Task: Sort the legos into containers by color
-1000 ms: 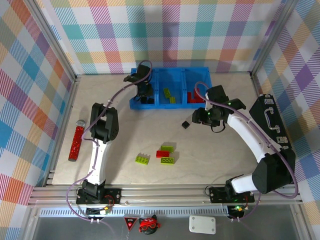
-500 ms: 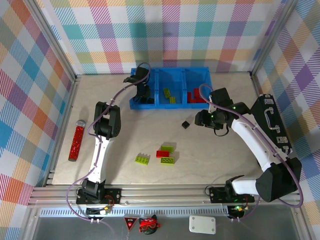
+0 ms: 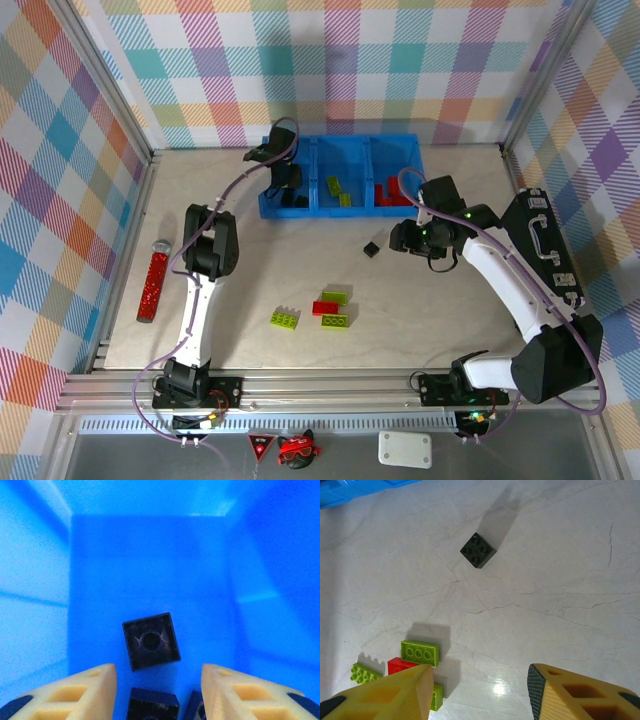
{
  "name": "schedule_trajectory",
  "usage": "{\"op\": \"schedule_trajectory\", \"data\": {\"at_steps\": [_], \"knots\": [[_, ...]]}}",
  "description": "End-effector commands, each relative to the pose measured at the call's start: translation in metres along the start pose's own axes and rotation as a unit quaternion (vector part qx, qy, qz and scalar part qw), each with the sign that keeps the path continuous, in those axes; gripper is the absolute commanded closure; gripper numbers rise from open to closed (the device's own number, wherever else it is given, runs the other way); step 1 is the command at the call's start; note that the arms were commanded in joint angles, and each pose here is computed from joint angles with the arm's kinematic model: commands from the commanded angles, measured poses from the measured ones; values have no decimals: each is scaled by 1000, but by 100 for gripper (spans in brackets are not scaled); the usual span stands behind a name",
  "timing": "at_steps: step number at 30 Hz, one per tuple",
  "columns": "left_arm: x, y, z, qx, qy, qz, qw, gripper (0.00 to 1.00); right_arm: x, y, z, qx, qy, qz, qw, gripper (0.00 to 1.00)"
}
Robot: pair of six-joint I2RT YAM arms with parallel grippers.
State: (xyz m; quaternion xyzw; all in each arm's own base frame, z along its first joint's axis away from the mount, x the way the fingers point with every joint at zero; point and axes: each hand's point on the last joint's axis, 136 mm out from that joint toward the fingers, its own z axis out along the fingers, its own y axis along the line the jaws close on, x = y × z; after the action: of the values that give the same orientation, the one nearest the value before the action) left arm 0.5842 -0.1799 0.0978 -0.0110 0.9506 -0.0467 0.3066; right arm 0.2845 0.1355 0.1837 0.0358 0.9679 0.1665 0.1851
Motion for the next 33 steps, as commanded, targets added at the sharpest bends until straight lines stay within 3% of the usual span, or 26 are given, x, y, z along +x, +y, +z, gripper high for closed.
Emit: {"op": "schedule_trajectory", "data": {"at_steps": [1,7,19,33], "knots": [[-26,-5,-36,23,-36,-8,999,51,-5,6,-4,-1,-4,1,1000,46],[-31,-11,-55,42,-44,-13,998,51,-7,8,1,1,-4,0,1000,46],[-40,-25,-125,103,-80,-38,991,55,-12,19,31,-6,4,-13,1000,46],[3,-41,-185,182,-18,-49,982,55,-17,24,57,7,27,-44,999,46]]}}
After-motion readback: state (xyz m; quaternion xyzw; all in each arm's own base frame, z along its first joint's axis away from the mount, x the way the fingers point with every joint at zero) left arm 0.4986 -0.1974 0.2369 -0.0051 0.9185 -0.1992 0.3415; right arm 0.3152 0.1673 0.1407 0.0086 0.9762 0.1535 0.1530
